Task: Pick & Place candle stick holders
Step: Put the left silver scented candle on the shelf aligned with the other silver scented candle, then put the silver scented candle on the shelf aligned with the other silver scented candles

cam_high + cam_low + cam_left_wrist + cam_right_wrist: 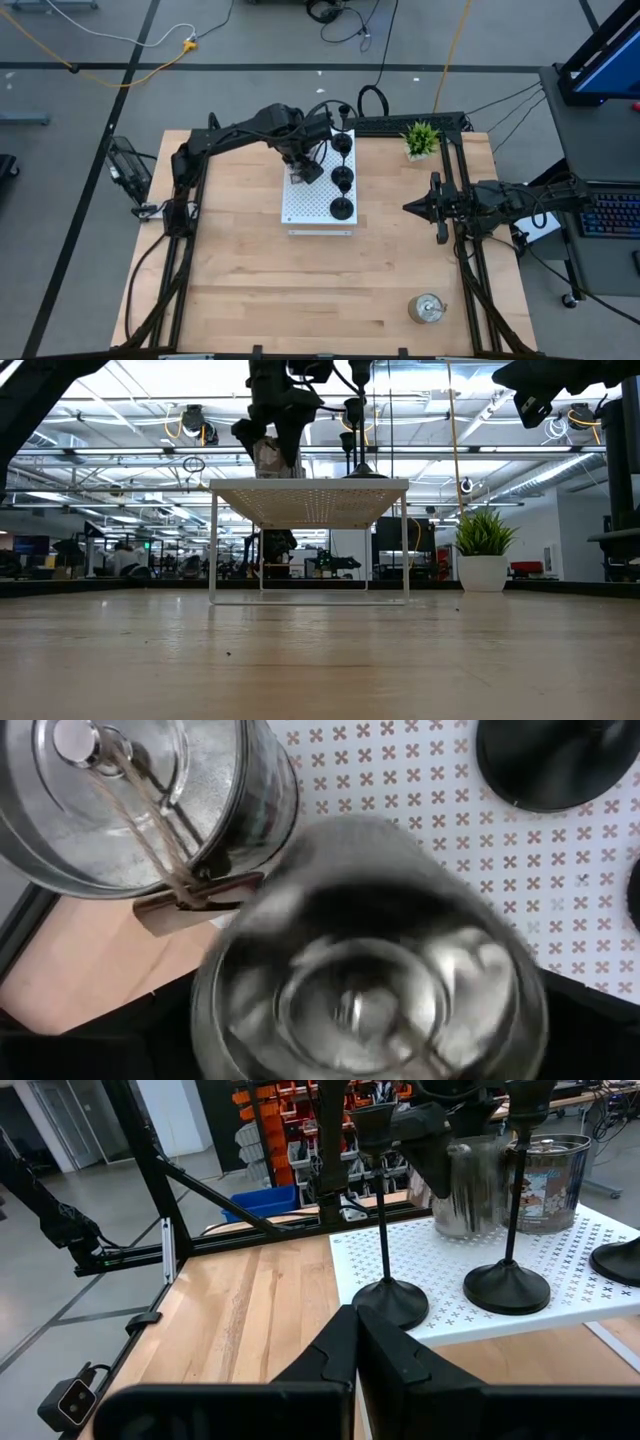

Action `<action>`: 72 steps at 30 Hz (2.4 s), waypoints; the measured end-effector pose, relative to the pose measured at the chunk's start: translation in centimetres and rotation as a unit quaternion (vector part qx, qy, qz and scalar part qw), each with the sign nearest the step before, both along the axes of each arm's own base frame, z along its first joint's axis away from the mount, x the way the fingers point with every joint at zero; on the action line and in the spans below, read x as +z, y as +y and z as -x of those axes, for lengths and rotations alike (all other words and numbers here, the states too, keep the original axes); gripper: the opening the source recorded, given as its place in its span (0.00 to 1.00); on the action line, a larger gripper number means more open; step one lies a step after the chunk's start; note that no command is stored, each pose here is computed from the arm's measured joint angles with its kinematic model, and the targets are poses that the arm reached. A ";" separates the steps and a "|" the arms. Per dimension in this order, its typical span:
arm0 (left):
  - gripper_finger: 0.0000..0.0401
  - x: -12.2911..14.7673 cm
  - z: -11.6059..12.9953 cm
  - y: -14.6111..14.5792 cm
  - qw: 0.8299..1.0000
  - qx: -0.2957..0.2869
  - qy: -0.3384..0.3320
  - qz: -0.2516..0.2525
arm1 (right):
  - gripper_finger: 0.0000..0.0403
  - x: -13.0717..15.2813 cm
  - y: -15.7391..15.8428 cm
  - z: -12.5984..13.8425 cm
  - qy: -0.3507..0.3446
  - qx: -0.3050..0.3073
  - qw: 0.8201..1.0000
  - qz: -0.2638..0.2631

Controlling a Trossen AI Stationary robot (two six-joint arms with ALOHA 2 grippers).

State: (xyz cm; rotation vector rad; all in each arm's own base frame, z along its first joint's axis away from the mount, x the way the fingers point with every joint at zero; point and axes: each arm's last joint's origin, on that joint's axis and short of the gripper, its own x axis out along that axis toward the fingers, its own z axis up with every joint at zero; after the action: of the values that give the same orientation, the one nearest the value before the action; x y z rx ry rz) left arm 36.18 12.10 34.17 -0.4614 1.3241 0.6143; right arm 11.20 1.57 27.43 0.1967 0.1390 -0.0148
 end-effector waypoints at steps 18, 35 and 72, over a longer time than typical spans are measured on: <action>0.93 0.1 0.0 0.0 1.000 -0.006 -0.002 0.000 | 0.00 0.0 0.0 0.0 0.000 0.000 1.000 0.000; 0.95 0.2 0.1 -0.1 1.000 -0.006 -0.009 0.009 | 0.00 0.0 0.0 0.0 0.000 0.000 1.000 0.000; 0.98 5.2 3.1 0.3 0.992 0.016 -0.119 -0.029 | 0.00 0.0 0.0 0.0 0.000 0.002 1.000 -0.002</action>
State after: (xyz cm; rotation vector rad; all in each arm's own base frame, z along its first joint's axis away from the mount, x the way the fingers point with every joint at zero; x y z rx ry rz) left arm 33.08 12.45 39.39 -0.4938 1.0709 0.6039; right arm 11.20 1.59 27.43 0.2012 0.1392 -0.0105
